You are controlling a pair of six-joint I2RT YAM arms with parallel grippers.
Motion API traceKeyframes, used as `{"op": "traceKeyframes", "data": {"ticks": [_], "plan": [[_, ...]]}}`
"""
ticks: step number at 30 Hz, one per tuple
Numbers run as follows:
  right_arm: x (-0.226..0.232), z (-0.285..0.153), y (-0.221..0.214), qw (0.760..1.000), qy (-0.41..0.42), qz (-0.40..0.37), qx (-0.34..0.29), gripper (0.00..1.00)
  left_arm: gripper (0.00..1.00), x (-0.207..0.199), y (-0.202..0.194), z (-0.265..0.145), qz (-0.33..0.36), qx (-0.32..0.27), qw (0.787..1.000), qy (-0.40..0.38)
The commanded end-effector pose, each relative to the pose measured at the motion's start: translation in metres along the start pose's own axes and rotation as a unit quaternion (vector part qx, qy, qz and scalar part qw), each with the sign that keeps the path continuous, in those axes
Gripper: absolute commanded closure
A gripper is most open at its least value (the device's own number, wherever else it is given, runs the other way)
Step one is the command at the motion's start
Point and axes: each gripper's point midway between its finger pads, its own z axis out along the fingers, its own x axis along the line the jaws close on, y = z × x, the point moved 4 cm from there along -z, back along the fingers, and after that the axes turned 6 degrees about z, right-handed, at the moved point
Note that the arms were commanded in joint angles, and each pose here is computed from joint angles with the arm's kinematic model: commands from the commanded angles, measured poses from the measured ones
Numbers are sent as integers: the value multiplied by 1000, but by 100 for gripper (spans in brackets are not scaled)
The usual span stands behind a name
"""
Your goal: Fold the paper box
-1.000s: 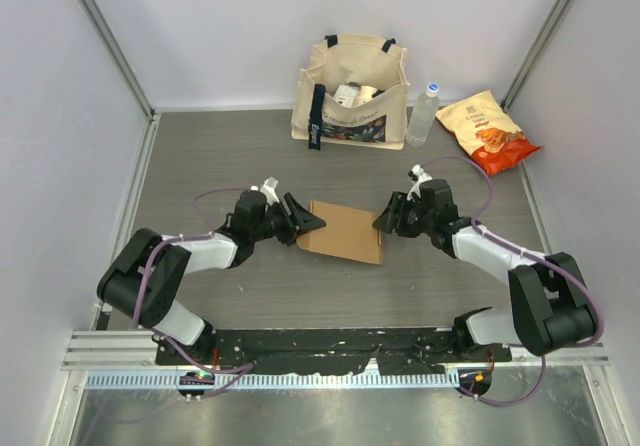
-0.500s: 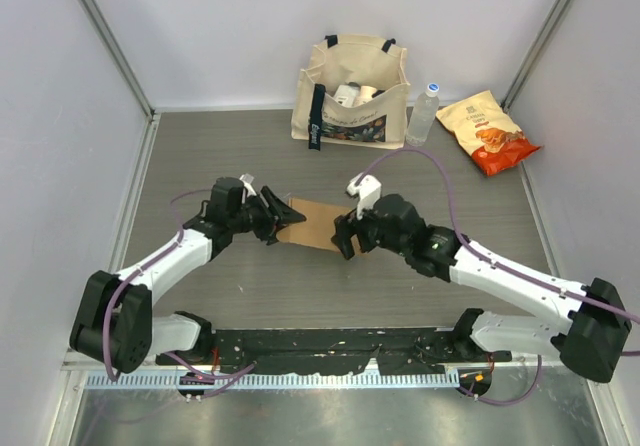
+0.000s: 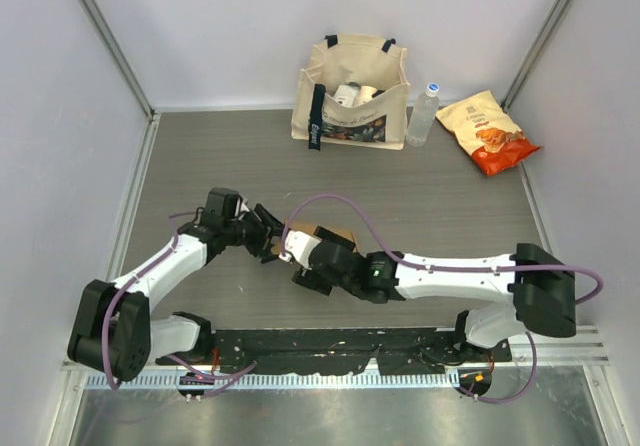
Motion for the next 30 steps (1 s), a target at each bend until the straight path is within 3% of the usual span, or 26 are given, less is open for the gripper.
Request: {"op": "traceKeyframes", "data": {"ticks": [1, 10, 13, 16, 22, 30], "plan": [[-17, 3, 11, 994, -95, -46, -18, 17, 44, -3, -11, -10, -26, 34, 999, -16], [-15, 9, 8, 983, -158, -91, -34, 19, 44, 4, -18, -11, -37, 60, 997, -12], [-16, 12, 6, 981, -168, -96, -32, 24, 43, 4, -20, -14, -37, 63, 997, -15], [-16, 11, 6, 980, -171, -93, -43, 30, 37, 4, -20, -15, -32, 59, 998, -20], [-16, 8, 2, 982, -167, -79, -42, 44, 15, 6, -12, -16, -7, 36, 999, -37], [-17, -2, 8, 985, -155, -60, -47, 60, 4, 5, -2, -25, 51, -33, 997, -45]]}}
